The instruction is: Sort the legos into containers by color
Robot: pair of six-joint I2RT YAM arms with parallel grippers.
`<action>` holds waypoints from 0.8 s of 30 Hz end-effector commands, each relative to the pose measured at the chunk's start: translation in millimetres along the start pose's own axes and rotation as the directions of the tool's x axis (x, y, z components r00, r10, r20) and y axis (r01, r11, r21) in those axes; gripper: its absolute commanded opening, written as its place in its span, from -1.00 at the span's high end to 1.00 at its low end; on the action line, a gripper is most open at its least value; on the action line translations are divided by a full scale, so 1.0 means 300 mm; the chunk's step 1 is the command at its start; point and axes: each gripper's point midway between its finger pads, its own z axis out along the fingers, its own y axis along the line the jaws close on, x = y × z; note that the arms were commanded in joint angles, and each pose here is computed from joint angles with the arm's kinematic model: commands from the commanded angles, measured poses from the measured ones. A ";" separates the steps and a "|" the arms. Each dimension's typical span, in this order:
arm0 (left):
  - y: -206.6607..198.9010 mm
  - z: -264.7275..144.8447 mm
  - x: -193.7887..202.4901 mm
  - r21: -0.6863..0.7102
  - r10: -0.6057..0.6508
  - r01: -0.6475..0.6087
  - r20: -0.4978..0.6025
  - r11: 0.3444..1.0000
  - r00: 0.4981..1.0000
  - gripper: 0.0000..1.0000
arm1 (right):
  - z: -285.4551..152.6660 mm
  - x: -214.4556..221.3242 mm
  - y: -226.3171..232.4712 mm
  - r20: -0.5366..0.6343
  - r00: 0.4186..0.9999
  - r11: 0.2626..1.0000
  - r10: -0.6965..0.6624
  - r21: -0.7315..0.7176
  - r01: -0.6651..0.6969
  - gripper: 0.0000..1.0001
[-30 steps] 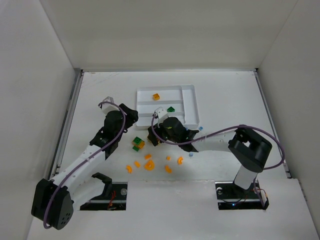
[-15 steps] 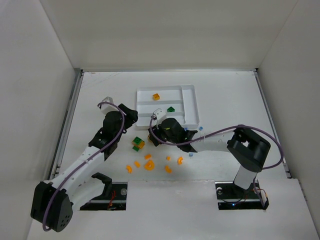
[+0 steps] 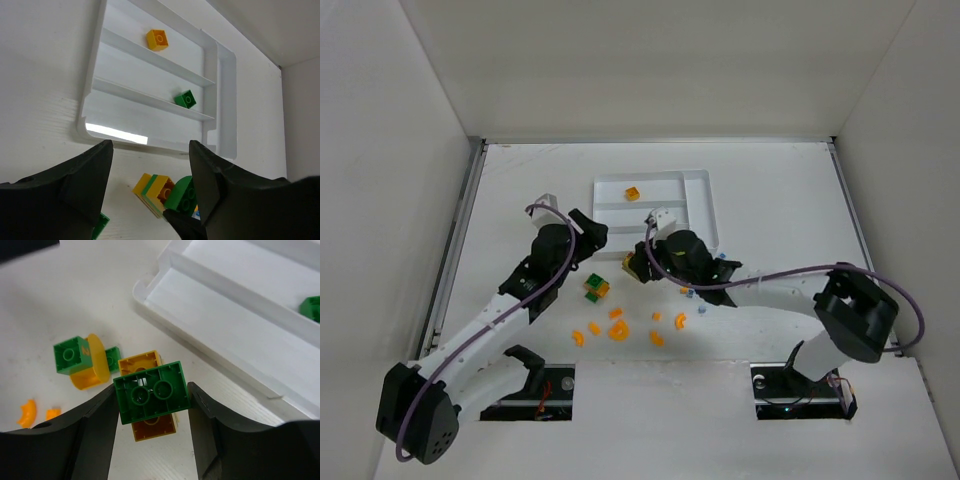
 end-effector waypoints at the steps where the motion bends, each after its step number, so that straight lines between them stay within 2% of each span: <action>1: -0.146 -0.043 -0.054 0.122 -0.024 0.022 0.019 0.992 1.000 -0.23 | -0.069 -0.187 -0.037 0.170 0.974 0.989 0.150 -0.036 -0.146 -0.04; 4: -0.211 -0.068 -0.035 0.200 -0.029 0.024 0.024 0.980 0.999 -0.26 | -0.126 -0.239 -0.096 0.205 0.936 0.958 0.287 -0.074 -0.278 -0.01; 10: -0.329 -0.100 0.002 0.342 -0.095 0.078 0.033 0.936 0.995 -0.27 | -0.217 -0.330 -0.184 0.239 0.799 0.831 0.553 -0.233 -0.506 0.03; 17: -0.420 -0.097 0.046 0.451 -0.210 0.180 0.018 0.874 0.978 -0.27 | -0.270 -0.421 -0.213 0.211 0.642 0.667 0.737 -0.385 -0.638 0.04; 24: -0.446 -0.079 0.037 0.499 -0.322 0.279 0.001 0.820 0.947 -0.27 | -0.318 -0.515 -0.219 0.173 0.472 0.487 0.865 -0.522 -0.701 0.07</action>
